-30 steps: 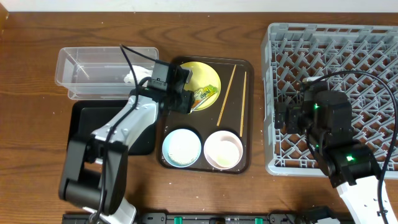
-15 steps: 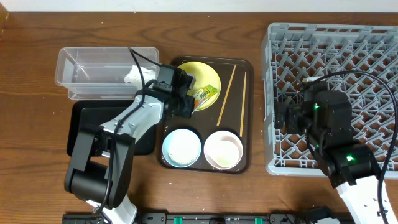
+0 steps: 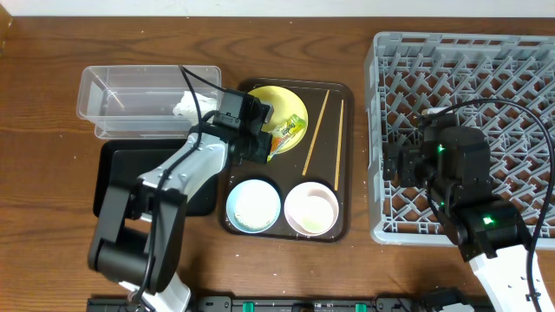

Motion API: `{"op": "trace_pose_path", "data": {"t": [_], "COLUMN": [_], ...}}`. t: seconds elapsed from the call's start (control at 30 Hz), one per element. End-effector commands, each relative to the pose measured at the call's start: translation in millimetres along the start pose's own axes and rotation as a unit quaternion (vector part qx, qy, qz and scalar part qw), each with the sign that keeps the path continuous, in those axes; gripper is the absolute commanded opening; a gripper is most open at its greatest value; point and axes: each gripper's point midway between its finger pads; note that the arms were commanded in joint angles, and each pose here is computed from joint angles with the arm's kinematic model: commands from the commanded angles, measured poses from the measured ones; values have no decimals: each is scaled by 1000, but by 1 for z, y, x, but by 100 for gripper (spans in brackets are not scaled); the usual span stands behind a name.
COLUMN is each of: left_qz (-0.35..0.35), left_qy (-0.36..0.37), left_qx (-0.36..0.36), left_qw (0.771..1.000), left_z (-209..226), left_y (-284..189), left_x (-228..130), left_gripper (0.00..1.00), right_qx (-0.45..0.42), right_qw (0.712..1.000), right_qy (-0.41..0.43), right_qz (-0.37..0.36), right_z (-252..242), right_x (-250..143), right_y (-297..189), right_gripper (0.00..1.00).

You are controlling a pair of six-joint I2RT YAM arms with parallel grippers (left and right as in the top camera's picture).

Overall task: Sort waste into correct bins and load items into the dishwasher rack
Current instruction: 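Grasp the green Apollo snack wrapper from the plate with the left gripper, then carry the wrapper left and release it into the clear bin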

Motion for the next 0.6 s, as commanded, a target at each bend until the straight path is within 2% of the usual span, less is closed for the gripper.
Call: {"op": "trace_pose_path", "data": {"t": [0.0, 0.13, 0.27, 0.57], "left_qz": [-87, -154, -195, -201], "left_qy": [16, 5, -26, -105], "left_qx": [6, 72, 140, 201], "left_qw": [996, 985, 970, 953], "left_z": [-2, 26, 66, 146], "left_y": [-47, -96, -135, -160], "left_x": [47, 71, 80, 63], "left_gripper": [6, 6, 6, 6], "right_qx": [-7, -7, -7, -7], "right_qw": [1000, 1000, 1000, 1000], "right_qy": [5, 5, 5, 5], "right_qz": [-11, -11, -11, -11], "right_z": [-6, -6, -6, -6], "right_x": [10, 10, 10, 10], "right_y": [-4, -4, -4, -4], "right_gripper": [99, 99, 99, 99]}}
Point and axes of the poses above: each gripper's point midway between its finger pads, its own y axis out along the fingers, its own z axis along the line the jaws close on, x = y × z, and after that the axes turned 3 degrees about y, right-handed
